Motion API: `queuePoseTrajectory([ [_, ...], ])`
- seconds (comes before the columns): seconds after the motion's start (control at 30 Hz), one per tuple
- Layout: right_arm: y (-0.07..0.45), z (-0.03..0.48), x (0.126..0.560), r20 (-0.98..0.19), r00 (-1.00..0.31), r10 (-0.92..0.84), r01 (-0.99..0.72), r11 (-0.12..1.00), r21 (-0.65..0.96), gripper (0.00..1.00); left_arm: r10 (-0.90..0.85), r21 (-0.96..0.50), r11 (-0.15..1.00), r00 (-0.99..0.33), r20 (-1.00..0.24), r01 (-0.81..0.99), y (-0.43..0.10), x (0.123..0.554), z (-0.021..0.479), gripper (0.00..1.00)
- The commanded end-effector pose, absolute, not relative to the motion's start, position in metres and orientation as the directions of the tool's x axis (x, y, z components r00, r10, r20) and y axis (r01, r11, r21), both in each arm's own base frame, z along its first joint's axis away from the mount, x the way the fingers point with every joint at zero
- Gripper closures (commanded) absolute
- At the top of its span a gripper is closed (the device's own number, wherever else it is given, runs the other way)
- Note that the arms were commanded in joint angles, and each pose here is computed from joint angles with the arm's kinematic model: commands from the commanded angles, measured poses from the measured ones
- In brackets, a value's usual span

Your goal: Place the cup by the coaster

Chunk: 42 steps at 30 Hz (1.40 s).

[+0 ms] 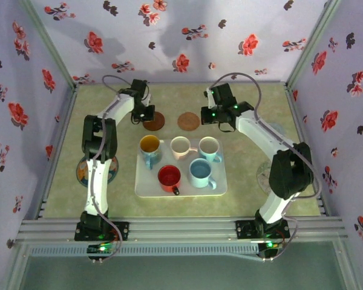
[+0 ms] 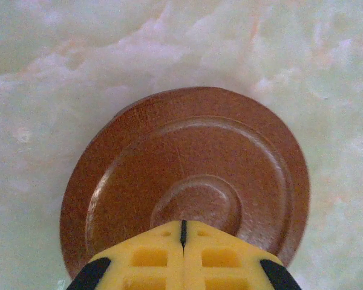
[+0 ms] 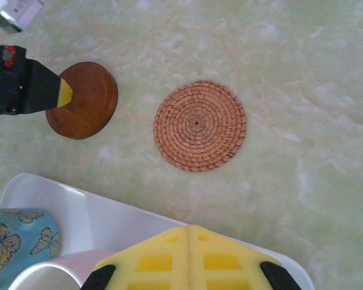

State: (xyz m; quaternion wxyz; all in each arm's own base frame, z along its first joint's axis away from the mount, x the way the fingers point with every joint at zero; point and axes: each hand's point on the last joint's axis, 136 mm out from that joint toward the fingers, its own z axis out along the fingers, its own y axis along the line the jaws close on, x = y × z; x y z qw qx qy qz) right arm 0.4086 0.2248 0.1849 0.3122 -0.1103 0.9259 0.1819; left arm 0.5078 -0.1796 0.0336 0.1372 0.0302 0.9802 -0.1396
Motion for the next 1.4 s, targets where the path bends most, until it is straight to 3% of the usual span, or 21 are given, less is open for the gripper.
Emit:
queuePoseTrajectory([
  [0.0,0.215,0.200,0.411,-0.669,-0.739,-0.080,-0.310,0.922,0.232,1.00,0.049,-0.259,0.959,-0.967,-0.248,0.115,-0.186,0.507,0.021,1.00],
  [0.83,0.206,0.195,0.416,-0.661,-0.748,-0.069,-0.280,0.935,0.219,1.00,0.120,-0.272,0.948,-0.978,-0.170,0.164,-0.211,0.481,0.004,0.99],
  [1.13,0.196,0.205,0.413,-0.671,-0.738,-0.078,-0.267,0.946,0.183,1.00,0.103,-0.261,0.948,-0.952,-0.287,0.181,-0.212,0.503,0.063,0.90],
  [1.37,0.195,0.210,0.403,-0.670,-0.738,-0.081,-0.279,0.941,0.193,0.99,0.070,-0.214,0.960,-0.894,-0.443,0.181,-0.195,0.515,0.154,0.87],
])
